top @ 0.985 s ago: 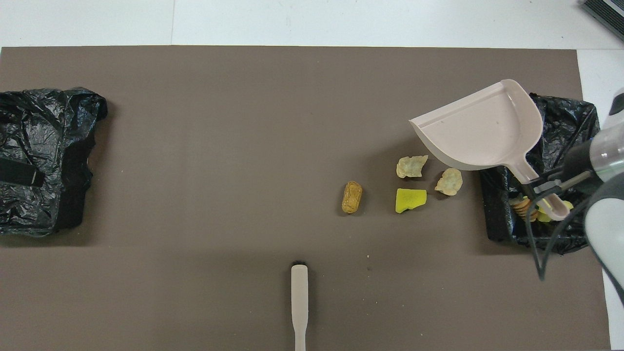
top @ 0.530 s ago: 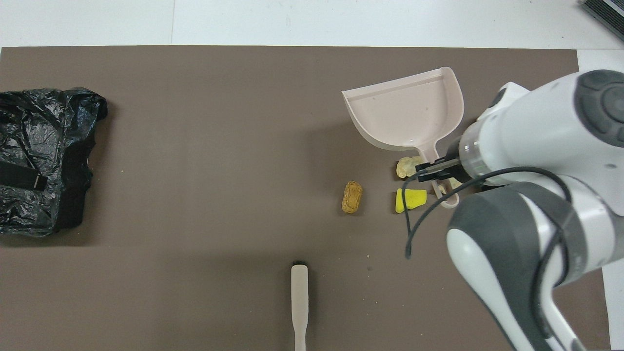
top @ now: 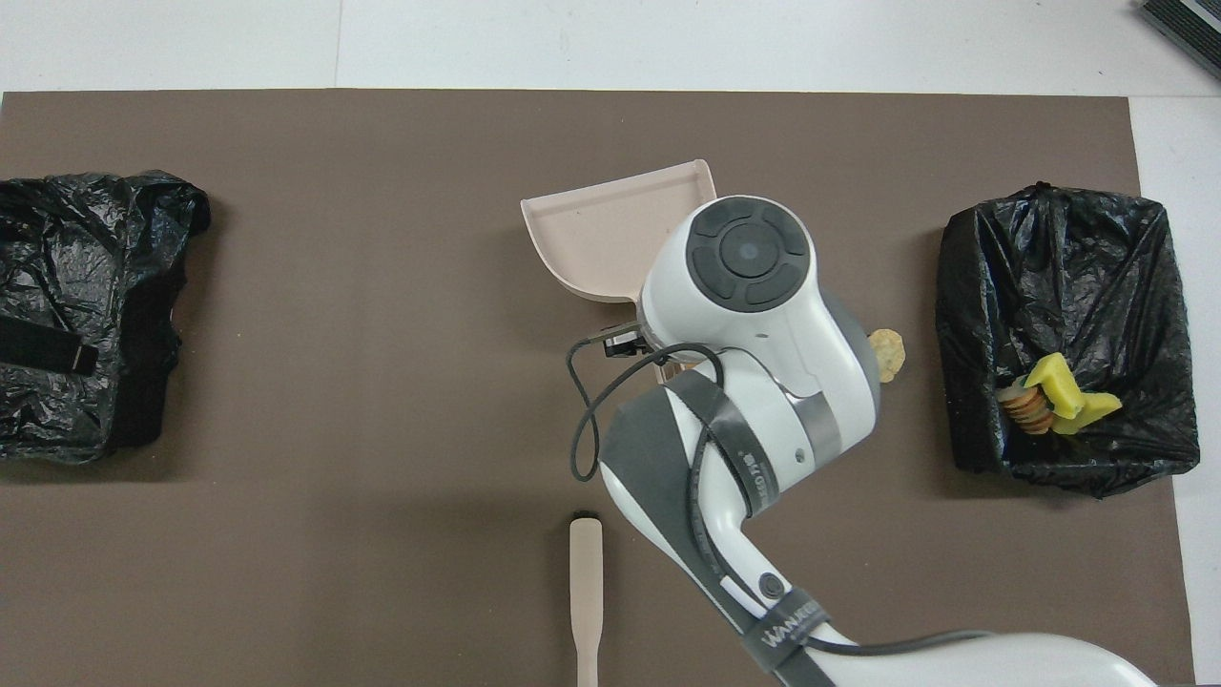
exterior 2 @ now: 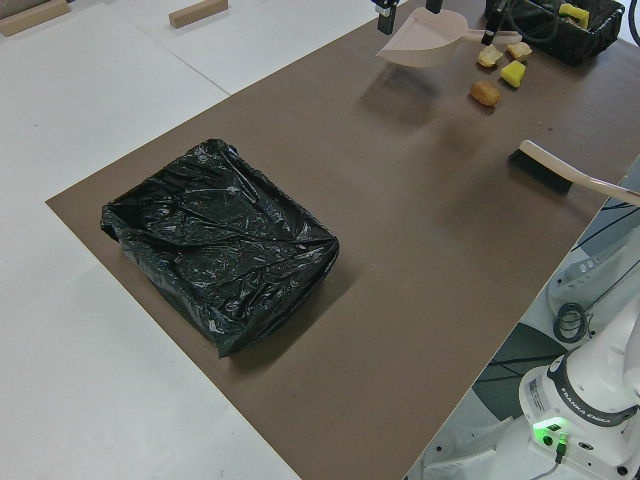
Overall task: Sweep and dump trash in bin
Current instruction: 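Set the dustpan down mid-table with the right gripper and release it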
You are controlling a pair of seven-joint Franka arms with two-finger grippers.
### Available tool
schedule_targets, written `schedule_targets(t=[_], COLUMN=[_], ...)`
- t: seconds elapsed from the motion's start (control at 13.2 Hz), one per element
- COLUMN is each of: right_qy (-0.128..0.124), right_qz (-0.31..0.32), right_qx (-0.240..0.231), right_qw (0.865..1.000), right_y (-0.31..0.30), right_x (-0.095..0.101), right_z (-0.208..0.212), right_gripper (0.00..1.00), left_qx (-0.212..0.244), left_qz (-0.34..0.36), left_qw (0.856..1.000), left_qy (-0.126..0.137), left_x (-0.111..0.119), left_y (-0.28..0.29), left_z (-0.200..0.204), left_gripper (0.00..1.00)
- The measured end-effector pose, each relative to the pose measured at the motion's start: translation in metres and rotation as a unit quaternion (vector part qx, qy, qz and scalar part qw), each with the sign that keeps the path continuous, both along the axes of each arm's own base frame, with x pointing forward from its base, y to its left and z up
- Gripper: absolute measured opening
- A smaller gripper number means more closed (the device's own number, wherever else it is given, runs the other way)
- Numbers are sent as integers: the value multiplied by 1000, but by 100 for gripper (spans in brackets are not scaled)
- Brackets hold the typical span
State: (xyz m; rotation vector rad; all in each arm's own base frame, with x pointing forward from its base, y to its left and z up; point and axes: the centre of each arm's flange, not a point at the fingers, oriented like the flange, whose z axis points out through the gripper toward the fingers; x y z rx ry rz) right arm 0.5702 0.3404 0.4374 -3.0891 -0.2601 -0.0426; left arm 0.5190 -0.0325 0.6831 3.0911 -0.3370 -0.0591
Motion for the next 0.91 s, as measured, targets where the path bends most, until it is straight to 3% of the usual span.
schedule_targets(t=[0.38,0.68,0.83,0.91], right_qy=[-2,-2,-1,0], right_qz=[-41,-82,-96,-102], right_qx=[7,11,12,12], right_qw=[999,997,995,995], right_y=[57,66,74,81], right_x=[-3,-5,-10,-15], right_z=[-61,-62,-62,-62], right_gripper=[33,33,38,47], left_qx=[0,0,0,0], left_qz=[3,1,1,1], left_qw=[1000,1000,1000,1000], left_qy=[-3,-2,-2,-2], left_x=[1,1,0,0], left_y=[3,1,0,0], left_z=[0,0,0,1], left_gripper=[100,100,100,100])
